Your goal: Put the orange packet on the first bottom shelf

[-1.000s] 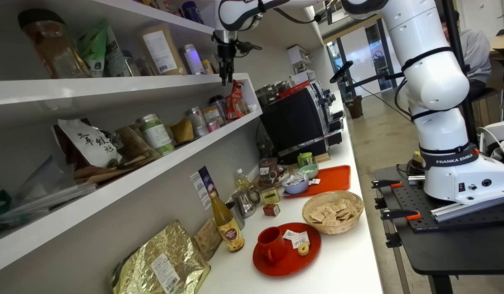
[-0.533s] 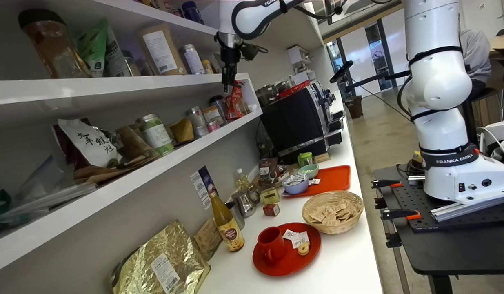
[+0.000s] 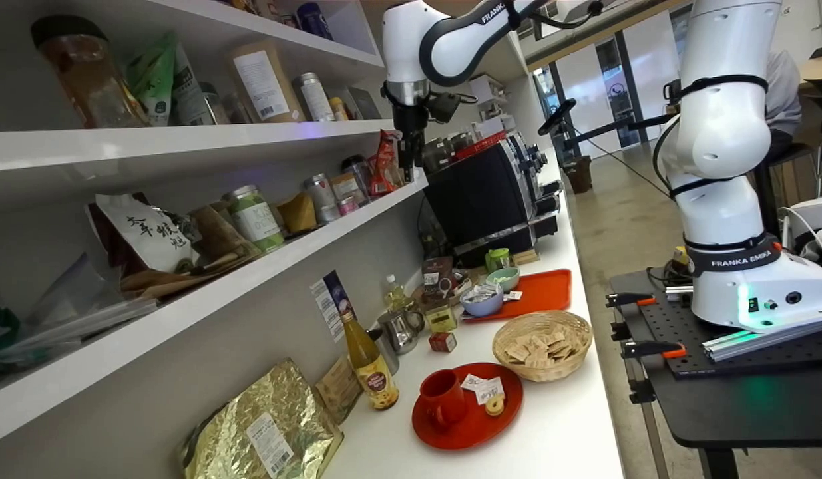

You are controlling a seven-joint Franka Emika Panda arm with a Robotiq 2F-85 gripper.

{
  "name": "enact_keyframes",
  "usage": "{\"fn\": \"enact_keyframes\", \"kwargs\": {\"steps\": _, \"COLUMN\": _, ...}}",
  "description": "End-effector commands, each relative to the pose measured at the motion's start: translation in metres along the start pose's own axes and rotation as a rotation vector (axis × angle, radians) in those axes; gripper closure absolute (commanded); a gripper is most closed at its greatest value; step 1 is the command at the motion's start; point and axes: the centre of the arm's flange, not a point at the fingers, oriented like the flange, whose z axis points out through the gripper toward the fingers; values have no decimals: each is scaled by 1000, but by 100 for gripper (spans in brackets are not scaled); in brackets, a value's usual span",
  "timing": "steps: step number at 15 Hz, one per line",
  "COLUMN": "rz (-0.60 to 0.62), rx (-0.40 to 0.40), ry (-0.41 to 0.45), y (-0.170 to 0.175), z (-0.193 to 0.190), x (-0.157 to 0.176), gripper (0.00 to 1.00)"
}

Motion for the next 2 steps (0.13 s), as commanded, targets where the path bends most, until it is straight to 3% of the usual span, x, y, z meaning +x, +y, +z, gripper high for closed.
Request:
{"fn": "enact_keyframes", "kwargs": {"steps": 1, "rz": 2, "rx": 0, "ry": 5, "y": 1, "z": -2, "x": 2, "gripper": 0}}
{"fn": "enact_keyframes", "kwargs": {"steps": 2, "rz": 5, "rx": -1, "ry": 7, "y": 3, "z": -2, "x": 3, "gripper": 0}}
